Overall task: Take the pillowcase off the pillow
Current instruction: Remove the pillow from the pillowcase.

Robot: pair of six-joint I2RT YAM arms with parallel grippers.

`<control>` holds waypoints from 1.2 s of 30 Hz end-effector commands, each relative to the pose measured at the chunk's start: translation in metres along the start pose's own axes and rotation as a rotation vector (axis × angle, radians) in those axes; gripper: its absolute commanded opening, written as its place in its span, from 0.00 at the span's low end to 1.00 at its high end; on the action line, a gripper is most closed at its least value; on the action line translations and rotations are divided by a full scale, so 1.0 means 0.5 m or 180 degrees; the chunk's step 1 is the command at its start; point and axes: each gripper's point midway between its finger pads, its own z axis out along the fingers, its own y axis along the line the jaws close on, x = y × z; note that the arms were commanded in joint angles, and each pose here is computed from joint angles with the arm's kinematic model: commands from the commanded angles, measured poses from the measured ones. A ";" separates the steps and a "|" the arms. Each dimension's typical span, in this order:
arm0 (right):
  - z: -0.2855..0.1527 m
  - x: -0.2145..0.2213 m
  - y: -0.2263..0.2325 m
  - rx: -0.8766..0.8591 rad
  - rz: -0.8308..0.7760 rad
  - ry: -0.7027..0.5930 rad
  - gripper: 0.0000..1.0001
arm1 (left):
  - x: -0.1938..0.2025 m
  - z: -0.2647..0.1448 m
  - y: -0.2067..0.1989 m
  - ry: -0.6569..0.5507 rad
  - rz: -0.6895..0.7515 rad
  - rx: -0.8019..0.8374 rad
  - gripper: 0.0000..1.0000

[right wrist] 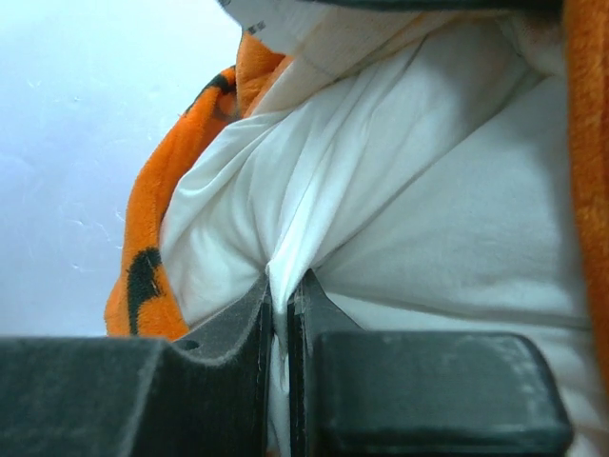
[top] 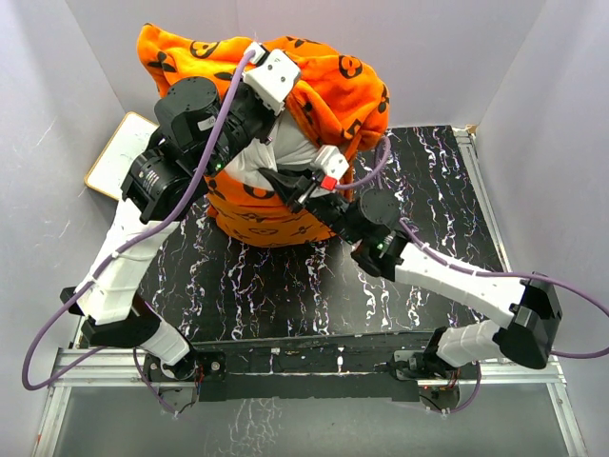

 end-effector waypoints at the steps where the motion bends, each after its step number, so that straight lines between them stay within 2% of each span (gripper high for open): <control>1: -0.115 0.239 0.188 -0.0848 0.0422 0.1216 0.08 | -0.254 -0.079 0.080 -0.1548 -0.0339 -0.0313 0.00; 7: -0.236 0.322 0.232 -0.0789 0.0575 0.1644 0.08 | -0.259 -0.077 0.114 -0.1600 -0.0277 -0.0634 0.00; 11: -0.292 0.344 0.238 -0.0677 0.0646 0.1760 0.08 | -0.265 -0.102 0.199 -0.1768 -0.0278 -0.1470 0.00; 14: -0.311 0.341 0.233 -0.0613 0.0643 0.1789 0.08 | -0.239 -0.072 0.206 -0.1491 -0.0064 -0.1620 0.00; 19: -0.319 0.316 0.215 -0.0519 0.0585 0.1746 0.08 | -0.073 0.036 0.112 -0.0308 0.0272 -0.1078 0.00; 24: -0.328 0.288 0.186 -0.0359 0.0514 0.1705 0.08 | 0.094 0.063 0.001 0.0776 0.0217 -0.0353 0.00; 31: -0.308 0.187 0.146 -0.0266 0.0296 0.1414 0.08 | 0.241 0.000 -0.158 0.1700 -0.0329 0.0747 0.00; 34: -0.304 0.141 0.139 -0.0357 0.0160 0.1325 0.08 | 0.292 -0.025 -0.183 0.2064 -0.0838 0.1032 0.00; 36: -0.303 0.094 0.127 -0.0371 0.0070 0.1179 0.09 | 0.313 -0.032 -0.178 0.2175 -0.1213 0.1153 0.00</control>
